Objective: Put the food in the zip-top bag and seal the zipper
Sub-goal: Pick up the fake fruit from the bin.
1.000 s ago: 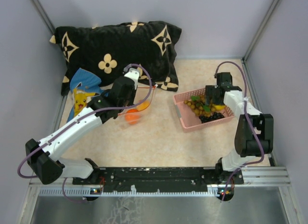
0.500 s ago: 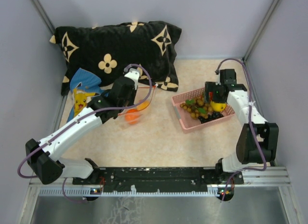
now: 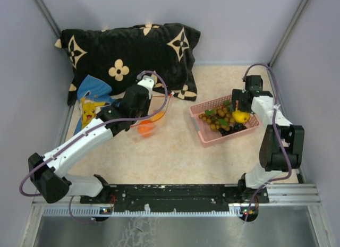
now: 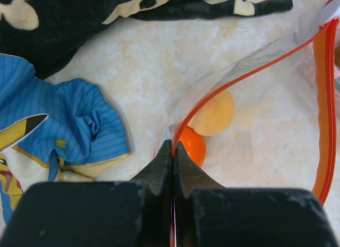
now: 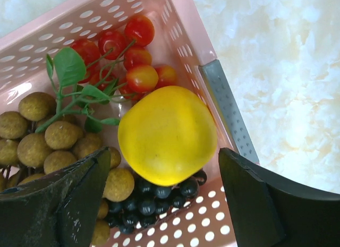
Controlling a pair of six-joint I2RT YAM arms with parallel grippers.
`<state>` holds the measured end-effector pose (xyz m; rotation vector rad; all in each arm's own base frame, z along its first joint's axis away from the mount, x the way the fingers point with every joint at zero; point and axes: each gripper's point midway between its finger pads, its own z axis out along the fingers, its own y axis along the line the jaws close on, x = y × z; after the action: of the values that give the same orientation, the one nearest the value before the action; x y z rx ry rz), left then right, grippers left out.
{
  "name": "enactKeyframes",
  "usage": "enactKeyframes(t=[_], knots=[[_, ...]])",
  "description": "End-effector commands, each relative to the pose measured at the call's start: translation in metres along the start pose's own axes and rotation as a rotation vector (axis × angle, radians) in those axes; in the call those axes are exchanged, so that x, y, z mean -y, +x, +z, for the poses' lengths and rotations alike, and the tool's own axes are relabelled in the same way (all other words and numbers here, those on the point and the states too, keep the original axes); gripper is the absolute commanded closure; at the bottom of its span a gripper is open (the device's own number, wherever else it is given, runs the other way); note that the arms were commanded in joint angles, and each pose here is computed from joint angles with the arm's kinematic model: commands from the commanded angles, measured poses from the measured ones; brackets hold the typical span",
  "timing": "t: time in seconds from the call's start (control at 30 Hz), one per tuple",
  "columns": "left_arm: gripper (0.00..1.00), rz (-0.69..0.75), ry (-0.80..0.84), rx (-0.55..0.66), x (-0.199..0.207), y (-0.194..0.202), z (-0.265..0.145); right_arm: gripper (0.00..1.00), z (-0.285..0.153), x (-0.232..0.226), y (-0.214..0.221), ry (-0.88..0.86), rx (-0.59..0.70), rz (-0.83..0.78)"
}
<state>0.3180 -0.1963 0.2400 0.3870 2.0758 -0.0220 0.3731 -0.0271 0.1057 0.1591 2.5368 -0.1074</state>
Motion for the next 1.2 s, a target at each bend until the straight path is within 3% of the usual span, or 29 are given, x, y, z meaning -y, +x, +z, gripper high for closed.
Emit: enactKeyframes(t=[0.0, 0.43, 0.57, 0.8, 1.17], knots=[[1.0, -0.009, 0.0, -0.001, -0.002, 0.001, -0.002, 0.17, 0.016, 0.002, -0.013, 0.015, 0.047, 0.004], [1.0, -0.012, -0.003, -0.006, -0.002, 0.002, -0.002, 0.08, 0.052, 0.0, 0.019, 0.013, -0.044, -0.016], [1.0, -0.014, -0.001, -0.007, -0.001, 0.002, -0.002, 0.14, 0.051, -0.001, 0.02, 0.006, -0.049, -0.016], [1.0, -0.019, -0.001, -0.003, -0.002, 0.001, -0.003, 0.32, 0.016, 0.001, -0.006, 0.005, 0.037, 0.002], [1.0, -0.024, 0.014, 0.027, 0.001, -0.011, -0.004, 0.39, -0.044, -0.014, -0.026, -0.094, 0.157, 0.049]])
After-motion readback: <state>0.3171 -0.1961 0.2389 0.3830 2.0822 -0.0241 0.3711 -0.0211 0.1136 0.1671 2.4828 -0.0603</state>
